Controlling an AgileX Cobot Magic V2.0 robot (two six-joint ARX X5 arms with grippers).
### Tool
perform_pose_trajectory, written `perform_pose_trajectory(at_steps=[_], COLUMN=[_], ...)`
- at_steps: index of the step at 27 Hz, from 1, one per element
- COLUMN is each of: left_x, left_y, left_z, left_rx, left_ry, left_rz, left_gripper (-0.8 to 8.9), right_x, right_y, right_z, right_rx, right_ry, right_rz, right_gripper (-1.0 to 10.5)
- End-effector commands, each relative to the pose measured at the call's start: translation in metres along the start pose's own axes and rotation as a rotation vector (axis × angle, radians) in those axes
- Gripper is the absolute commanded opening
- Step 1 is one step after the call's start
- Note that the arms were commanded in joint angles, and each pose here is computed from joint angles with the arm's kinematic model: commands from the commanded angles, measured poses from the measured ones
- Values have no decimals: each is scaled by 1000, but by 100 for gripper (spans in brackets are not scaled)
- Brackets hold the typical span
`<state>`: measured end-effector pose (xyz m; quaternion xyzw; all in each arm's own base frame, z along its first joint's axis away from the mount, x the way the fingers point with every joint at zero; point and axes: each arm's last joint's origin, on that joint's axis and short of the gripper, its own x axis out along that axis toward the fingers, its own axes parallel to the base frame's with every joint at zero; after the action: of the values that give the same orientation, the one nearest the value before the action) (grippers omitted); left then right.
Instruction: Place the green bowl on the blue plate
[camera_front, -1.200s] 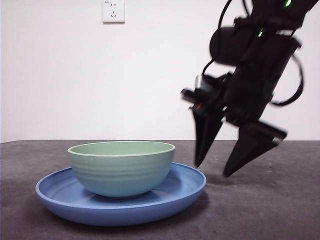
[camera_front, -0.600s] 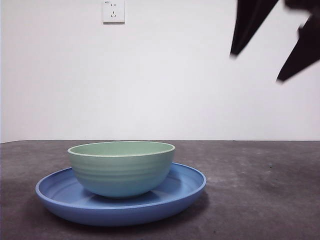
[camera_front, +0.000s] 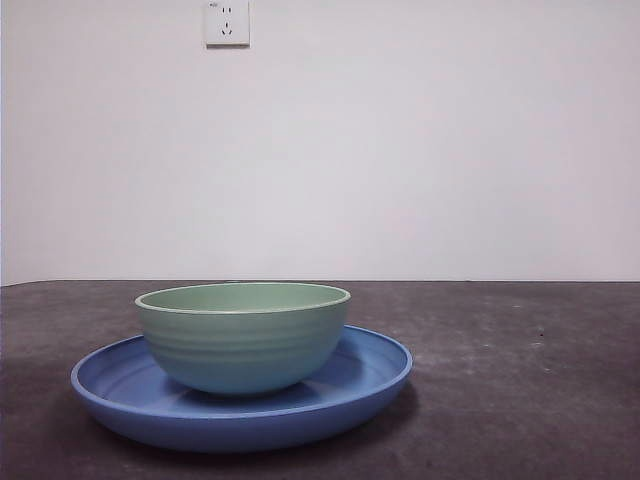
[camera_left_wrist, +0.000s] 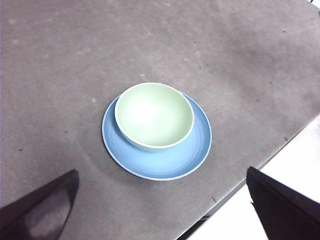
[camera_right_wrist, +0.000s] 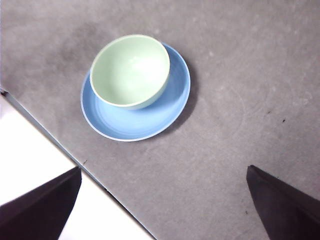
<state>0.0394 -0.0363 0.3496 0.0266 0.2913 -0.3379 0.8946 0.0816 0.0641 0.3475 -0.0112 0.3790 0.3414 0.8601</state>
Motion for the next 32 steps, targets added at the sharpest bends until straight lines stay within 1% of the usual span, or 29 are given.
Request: perform_pose_trajectory(at_steps=[1, 6, 13, 14, 15, 16, 17, 18, 20, 26, 32], left_x=[-1, -1, -1, -1, -1, -1, -1, -1, -1, -1, -1], left_y=[-1, -1, -1, -1, -1, -1, -1, -1, -1, -1, -1], left_z=[2, 2, 3, 3, 3, 3, 3, 3, 4, 8, 8], left_rx=[8, 8, 9, 9, 10, 14, 15, 12, 12, 11, 10], left_ry=[-8, -9, -14, -14, -14, -14, -13, -19, -29, -63, -62], left_rz=[-3, -3, -4, -4, -4, -4, -4, -5, -6, -12, -12], left_gripper=[649, 649, 640, 561, 398, 177, -29, 44, 8, 8, 8], right_x=[-8, -15, -15, -15, -15, -15, -15, -15, -15, -15, -15], right_y=[2, 2, 2, 2, 2, 2, 2, 2, 2, 2, 2], right_z=[-3, -8, -9, -9, -9, -9, -10, -9, -9, -9, -9], right_rx=[-27, -31, -29, -29, -29, -28, -29, -34, -35, -36, -36], right_ry=[-27, -54, -38, -38, -37, -34, -32, -33, -36, -42, -42], right_rz=[7, 1, -3, -2, -1, -2, -4, -4, -4, -6, -6], right_gripper=[547, 547, 543, 512, 389, 225, 27, 12, 24, 24, 24])
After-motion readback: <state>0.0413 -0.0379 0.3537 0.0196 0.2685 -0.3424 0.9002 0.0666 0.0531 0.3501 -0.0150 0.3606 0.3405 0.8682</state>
